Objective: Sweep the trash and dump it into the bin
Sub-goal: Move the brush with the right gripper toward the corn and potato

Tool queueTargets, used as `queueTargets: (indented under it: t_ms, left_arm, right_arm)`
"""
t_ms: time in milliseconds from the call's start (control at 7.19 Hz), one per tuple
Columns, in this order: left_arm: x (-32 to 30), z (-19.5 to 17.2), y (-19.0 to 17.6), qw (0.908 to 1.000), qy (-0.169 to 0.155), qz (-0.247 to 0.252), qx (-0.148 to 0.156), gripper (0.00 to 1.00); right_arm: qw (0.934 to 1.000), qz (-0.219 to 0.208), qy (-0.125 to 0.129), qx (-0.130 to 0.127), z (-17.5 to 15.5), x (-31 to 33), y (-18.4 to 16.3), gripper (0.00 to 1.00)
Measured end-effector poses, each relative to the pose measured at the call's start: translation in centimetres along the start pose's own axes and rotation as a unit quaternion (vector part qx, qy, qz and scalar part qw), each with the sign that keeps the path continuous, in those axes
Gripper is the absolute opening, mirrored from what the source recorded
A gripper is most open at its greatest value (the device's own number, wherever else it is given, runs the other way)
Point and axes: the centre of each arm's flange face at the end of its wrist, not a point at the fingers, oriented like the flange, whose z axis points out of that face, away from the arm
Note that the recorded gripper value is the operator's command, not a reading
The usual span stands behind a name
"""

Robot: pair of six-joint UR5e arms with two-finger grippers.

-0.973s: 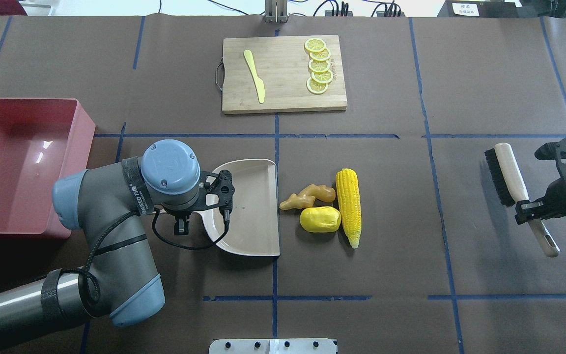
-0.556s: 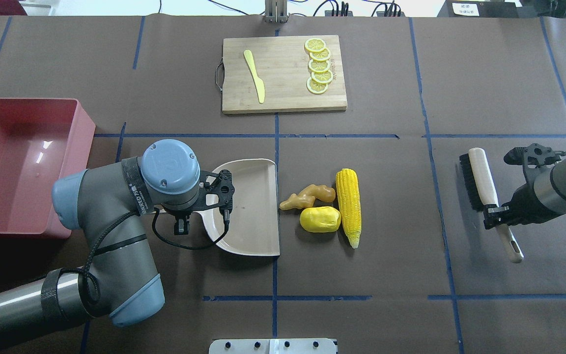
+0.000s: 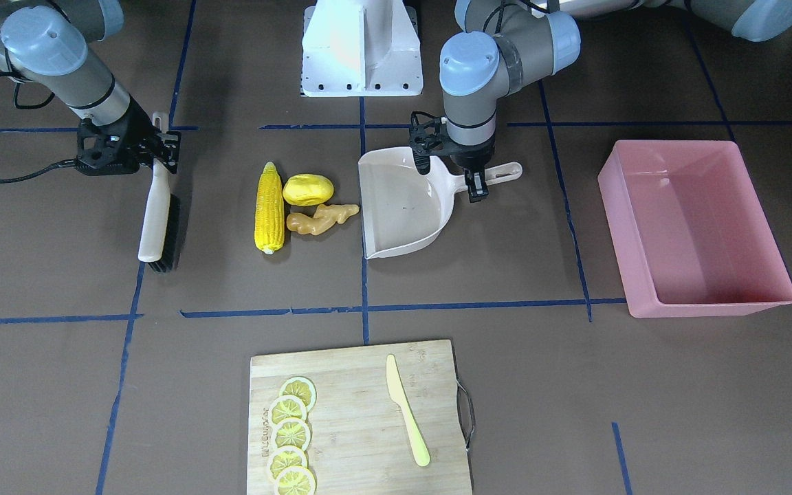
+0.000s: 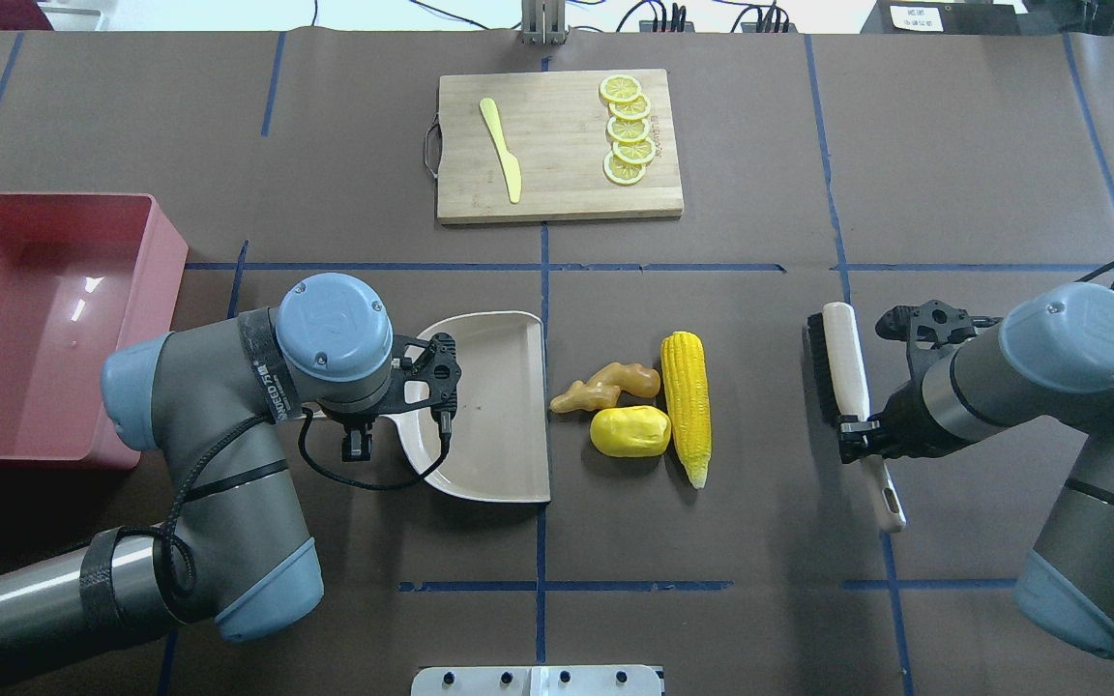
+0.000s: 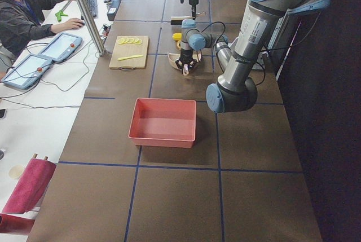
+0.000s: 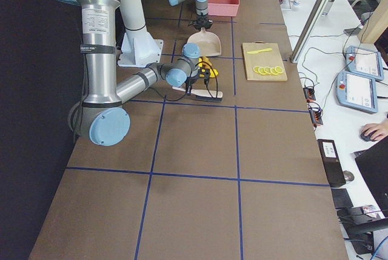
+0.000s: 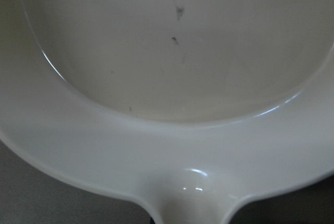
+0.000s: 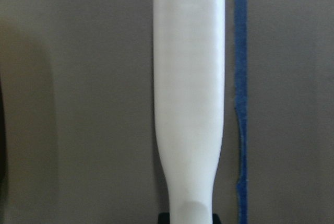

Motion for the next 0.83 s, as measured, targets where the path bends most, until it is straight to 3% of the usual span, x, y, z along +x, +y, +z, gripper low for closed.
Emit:
queueTargets:
  t_ms: [417, 834]
  left_arm:
    - [0.0, 0.0, 0.0, 1.0, 0.0, 0.0, 0.0, 0.0]
    - [-0.1, -0.1, 0.0, 1.0, 0.0, 0.0, 0.003, 0.0]
  right_arm:
    - [0.9997, 0.002, -0.023, 0.002, 1.6, -6.6, 1.4, 0.0]
    - [0.9997, 0.005, -0.025, -0.002, 3.0, -8.9, 2.9, 0.0]
